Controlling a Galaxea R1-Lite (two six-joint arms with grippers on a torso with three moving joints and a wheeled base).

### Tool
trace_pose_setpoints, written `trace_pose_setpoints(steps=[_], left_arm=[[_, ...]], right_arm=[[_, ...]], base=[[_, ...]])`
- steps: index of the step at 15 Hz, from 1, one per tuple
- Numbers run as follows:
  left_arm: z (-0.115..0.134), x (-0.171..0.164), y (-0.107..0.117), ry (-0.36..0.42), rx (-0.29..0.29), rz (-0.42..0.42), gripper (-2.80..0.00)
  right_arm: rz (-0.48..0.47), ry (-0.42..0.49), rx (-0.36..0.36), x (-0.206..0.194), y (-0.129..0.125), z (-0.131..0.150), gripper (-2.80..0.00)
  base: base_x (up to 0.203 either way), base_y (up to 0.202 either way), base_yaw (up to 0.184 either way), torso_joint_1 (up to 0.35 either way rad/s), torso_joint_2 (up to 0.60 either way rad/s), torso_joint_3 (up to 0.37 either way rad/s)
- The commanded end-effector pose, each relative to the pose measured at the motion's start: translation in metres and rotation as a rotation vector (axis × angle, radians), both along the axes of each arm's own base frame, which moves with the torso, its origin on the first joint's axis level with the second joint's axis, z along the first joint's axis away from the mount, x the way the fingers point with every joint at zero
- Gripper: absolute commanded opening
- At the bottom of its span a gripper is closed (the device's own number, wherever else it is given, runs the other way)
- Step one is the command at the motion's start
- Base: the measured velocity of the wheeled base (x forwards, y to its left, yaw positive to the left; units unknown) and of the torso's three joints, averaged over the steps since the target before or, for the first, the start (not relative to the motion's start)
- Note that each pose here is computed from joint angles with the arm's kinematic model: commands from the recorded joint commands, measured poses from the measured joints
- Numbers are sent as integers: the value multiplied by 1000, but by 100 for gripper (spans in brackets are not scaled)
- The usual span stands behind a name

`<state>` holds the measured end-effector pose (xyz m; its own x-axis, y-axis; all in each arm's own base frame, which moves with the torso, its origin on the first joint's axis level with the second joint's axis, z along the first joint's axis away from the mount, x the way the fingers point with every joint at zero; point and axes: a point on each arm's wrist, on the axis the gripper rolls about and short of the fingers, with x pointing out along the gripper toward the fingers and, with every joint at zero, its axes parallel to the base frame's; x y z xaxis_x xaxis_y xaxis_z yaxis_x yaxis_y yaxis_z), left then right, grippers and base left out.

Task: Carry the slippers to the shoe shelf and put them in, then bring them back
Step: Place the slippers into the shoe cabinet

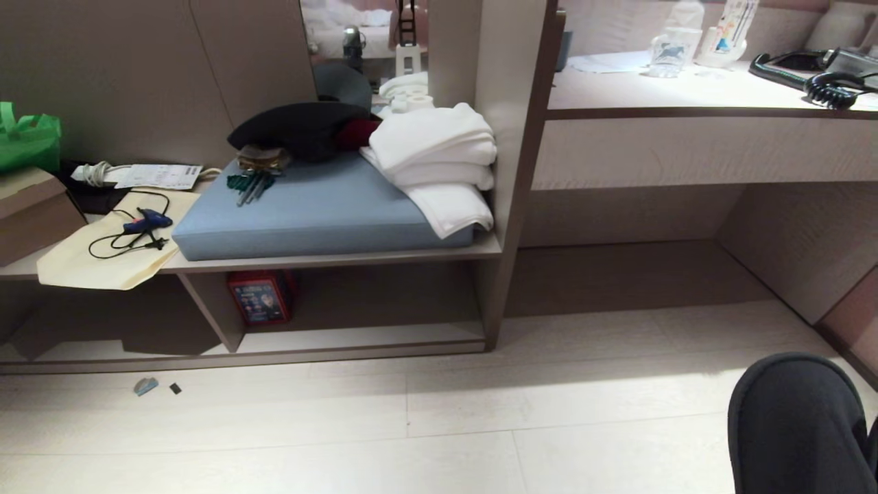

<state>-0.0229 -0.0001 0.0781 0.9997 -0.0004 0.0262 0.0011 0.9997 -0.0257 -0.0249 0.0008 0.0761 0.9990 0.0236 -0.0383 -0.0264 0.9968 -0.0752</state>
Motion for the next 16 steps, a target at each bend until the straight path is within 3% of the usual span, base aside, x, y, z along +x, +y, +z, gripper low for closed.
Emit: trace_pose_setpoints(steps=[1, 9, 16], left_arm=[[-2, 1, 0, 8, 0, 0, -280], [-2, 1, 0, 6, 3, 0, -280], [-2, 1, 0, 6, 3, 0, -280]], right_arm=[[1, 2, 0, 0, 0, 0, -280], [1, 2, 0, 0, 0, 0, -280], [1, 2, -3, 0, 0, 0, -280]], base=[[0, 0, 0, 7, 3, 203], [0, 0, 0, 3, 4, 194], [0, 0, 0, 1, 2, 22]])
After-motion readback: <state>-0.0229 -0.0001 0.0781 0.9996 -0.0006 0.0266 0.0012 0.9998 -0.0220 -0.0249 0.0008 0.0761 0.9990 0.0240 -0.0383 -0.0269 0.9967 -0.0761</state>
